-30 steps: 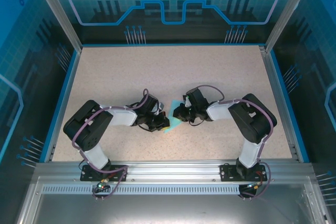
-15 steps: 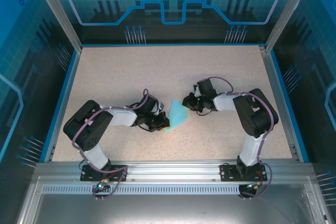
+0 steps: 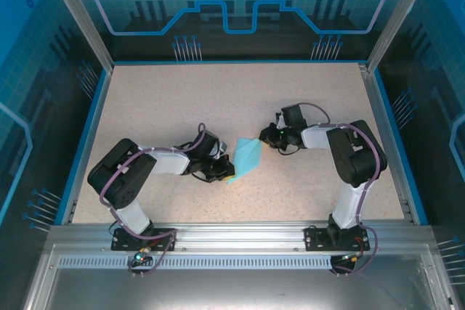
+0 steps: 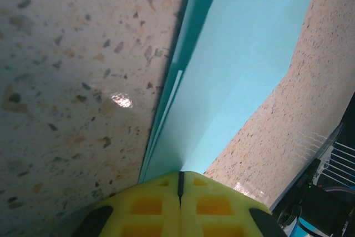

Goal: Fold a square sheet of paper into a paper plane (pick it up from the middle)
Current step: Fourth fold the wing at the center of the table.

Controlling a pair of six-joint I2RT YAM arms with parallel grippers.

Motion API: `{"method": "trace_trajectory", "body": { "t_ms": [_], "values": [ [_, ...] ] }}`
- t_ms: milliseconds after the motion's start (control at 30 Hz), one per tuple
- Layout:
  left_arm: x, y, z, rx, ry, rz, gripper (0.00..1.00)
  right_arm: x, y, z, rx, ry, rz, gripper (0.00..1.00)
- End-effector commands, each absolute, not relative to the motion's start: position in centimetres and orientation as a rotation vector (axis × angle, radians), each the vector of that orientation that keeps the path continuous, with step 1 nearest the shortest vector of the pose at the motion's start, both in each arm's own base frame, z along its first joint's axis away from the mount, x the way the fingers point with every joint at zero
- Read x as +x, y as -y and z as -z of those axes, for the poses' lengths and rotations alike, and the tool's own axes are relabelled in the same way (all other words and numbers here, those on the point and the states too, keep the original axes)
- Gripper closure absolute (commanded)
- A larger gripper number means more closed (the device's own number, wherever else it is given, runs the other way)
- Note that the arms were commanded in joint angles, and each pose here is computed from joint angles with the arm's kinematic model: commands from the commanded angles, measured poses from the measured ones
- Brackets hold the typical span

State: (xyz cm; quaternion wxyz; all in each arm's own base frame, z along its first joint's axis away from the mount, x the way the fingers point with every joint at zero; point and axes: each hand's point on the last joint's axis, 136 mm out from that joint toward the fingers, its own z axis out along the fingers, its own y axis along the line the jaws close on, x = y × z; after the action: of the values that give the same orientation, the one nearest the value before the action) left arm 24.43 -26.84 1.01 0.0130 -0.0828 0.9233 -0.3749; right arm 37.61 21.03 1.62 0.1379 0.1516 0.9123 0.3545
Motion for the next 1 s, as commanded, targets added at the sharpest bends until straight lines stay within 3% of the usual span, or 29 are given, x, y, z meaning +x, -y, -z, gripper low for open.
{"method": "trace_trajectory", "body": {
  "t_ms": [0, 300, 600, 967],
  "values": [
    [21.2, 23.5, 4.0, -0.356, -3.067, 0.903, 0.98, 38.2, -21.1, -4.6, 0.381, -2.591, -1.053, 0.85],
    [21.8, 24.0, 3.2, -0.336, -3.049, 0.934, 0.98, 35.0, -24.2, -7.1, 0.279, -2.586, -1.083, 0.84],
    [22.4, 24.7, 2.3, -0.313, -3.023, 0.971, 0.97, 31.1, -27.4, -2.2, 0.269, -2.72, -1.162, 0.85],
    [24.2, 26.2, -1.2, -0.273, -2.95, 1.058, 0.91, 29.5, -25.3, 2.0, 0.3, -2.863, -0.977, 0.87]
  ]
}}
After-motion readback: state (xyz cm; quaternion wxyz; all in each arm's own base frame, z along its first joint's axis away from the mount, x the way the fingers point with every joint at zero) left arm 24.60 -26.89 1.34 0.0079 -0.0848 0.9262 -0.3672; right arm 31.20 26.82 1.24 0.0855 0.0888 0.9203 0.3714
